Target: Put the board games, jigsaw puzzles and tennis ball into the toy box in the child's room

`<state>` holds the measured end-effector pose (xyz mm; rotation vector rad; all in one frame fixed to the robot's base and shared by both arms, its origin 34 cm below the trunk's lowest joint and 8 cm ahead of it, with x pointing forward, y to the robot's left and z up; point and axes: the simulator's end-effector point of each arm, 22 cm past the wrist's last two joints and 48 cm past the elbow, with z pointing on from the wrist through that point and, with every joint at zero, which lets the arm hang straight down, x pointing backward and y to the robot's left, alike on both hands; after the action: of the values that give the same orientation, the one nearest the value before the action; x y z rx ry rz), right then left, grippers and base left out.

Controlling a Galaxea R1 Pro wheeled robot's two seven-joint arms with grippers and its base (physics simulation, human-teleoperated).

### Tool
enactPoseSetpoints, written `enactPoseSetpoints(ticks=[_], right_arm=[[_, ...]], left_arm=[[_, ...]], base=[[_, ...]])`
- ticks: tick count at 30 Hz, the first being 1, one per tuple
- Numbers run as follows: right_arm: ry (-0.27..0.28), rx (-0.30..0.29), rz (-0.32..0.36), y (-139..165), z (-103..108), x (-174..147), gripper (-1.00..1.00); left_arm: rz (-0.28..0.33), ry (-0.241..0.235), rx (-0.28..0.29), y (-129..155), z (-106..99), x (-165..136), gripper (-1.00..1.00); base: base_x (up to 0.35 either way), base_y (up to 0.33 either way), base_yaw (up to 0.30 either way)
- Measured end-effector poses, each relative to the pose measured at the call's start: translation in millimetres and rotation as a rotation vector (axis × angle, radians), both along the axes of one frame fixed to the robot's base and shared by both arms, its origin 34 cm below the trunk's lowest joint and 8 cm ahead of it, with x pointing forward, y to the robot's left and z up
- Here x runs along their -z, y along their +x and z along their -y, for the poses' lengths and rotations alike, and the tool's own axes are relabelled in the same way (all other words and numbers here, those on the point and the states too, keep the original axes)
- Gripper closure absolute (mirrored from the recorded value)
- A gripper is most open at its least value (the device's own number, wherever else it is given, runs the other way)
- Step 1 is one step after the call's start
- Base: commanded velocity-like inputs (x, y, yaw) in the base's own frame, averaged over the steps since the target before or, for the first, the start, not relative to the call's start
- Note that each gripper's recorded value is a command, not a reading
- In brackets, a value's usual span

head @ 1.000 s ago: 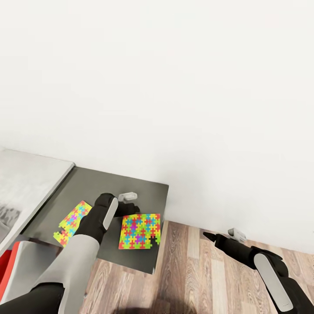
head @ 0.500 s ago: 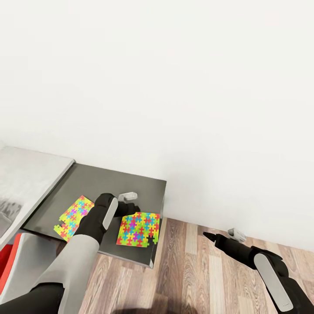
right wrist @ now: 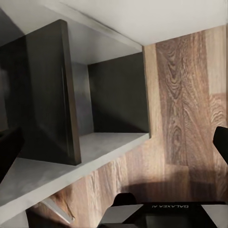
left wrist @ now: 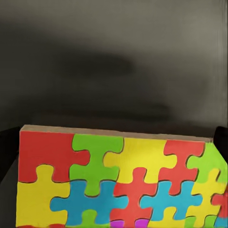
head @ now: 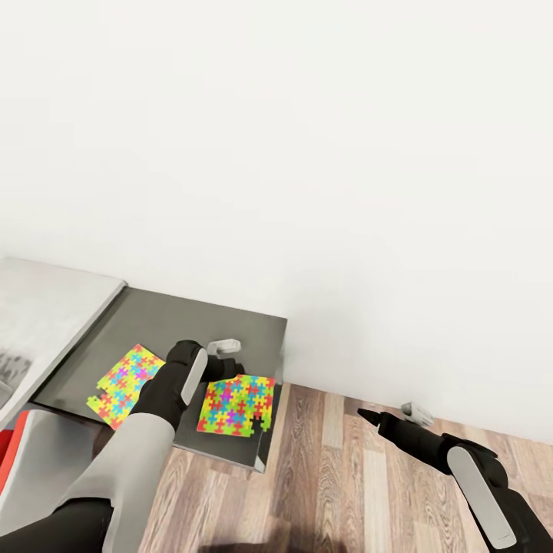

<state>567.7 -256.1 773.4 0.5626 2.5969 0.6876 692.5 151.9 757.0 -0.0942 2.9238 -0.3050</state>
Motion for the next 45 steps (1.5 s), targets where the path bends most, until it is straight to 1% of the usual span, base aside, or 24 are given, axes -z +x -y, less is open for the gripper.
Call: enactPoseSetpoints(ticks=[8, 27, 36, 42, 45], right_arm=[[0.000, 0.000, 0.000, 0.3, 0.2, 0.2, -1.00], [0.001, 0.000, 0.000, 0.3, -0.6, 0.0, -1.00], [0.011, -0.007, -0.003, -1.3, -7.9, 0.9, -1.00], [0.021, 0.002, -0.043, -12.9, -9.9, 14.5, -1.00], [0.024, 0.005, -0.048, -14.4, -10.4, 16.3, -1.00]], left_arm=[[-0.003, -0.036, -0.012, 0.4, 7.1, -1.3, -1.00], [-0.003, -0.038, -0.014, 0.4, 6.7, -1.6, -1.00], [-0.001, -0.041, -0.016, 0.6, 7.2, -1.9, -1.00], [0.000, -0.051, -0.025, 1.0, 6.7, -2.2, -1.00], [0.000, -0.060, -0.033, 1.3, 6.3, -2.6, -1.00]], base=[[-0.064, -0.068, 0.000], [-0.078, -0.071, 0.000], [-0.006, -0.006, 0.000], [0.000, 0.000, 0.000], [0.000, 0.000, 0.000]])
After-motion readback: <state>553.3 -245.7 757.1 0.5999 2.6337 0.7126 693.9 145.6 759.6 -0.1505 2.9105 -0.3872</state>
